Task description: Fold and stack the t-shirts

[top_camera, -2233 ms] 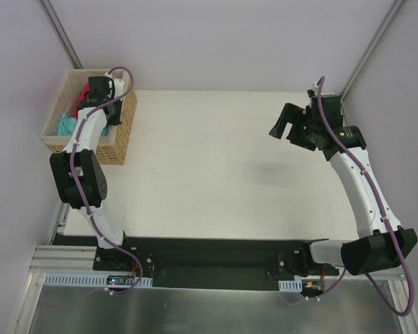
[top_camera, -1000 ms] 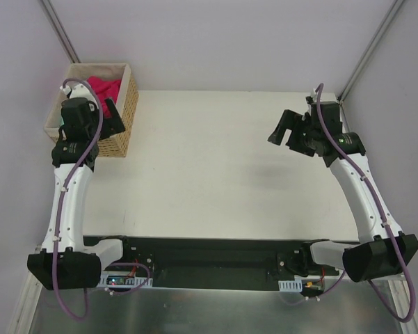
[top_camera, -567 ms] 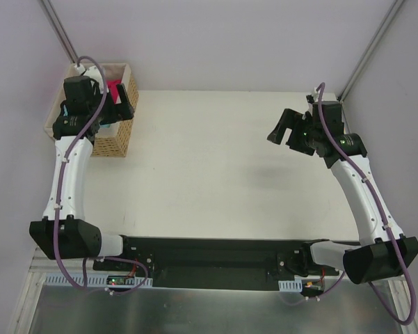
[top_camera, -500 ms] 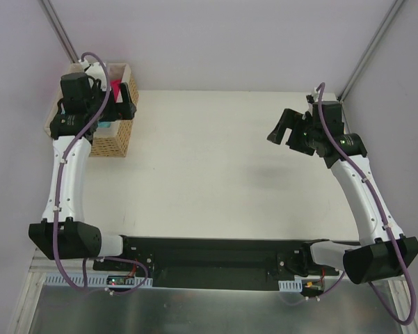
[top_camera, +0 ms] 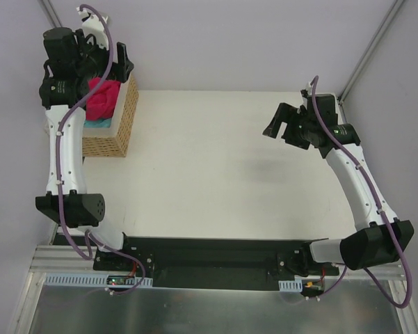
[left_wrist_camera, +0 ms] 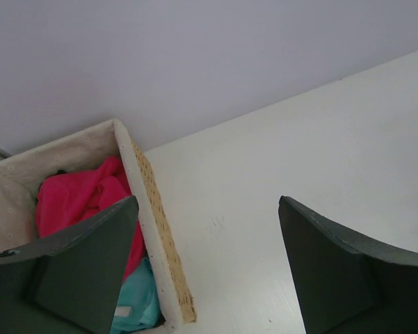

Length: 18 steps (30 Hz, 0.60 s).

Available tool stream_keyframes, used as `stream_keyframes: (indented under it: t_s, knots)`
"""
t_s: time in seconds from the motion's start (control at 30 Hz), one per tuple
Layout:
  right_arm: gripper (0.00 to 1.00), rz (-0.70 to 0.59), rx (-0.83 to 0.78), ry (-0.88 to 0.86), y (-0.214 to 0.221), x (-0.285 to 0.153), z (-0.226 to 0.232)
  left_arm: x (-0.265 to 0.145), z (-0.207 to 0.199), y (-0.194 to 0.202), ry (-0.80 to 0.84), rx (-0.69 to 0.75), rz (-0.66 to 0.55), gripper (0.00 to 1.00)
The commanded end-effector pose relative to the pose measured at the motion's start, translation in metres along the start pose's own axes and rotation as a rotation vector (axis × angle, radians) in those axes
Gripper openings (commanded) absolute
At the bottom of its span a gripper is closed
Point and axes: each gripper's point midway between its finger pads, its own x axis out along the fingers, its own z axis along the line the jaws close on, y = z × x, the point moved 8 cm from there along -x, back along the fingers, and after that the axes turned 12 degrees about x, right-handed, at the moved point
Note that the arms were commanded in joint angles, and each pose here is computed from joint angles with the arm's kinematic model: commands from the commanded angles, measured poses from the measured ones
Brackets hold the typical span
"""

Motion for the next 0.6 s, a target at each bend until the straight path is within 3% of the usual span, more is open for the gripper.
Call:
stream_keyframes:
  t_s: [0.0,0.2,0.37,0.57]
  knots:
    - [0.96,-0.084,-0.018,-0.033,-0.016,-0.011,0.015,0.006,0.012,-0.009,-0.041,-0.031,-0.021,0.83]
    - [0.96,-0.051,-0.014,-0.03,-0.023,-0.002,0.021,0.024,0.05,-0.011,-0.106,-0.242,-0.086,0.86]
    - [0.96,-0.053,-0.017,0.015,-0.023,-0.007,0.016,0.049,0.079,-0.015,-0.208,-0.233,-0.138,0.99]
    - [0.96,-0.098,-0.012,0.1,-0.015,-0.031,0.004,0.07,0.106,-0.008,-0.364,-0.199,-0.161,0.99]
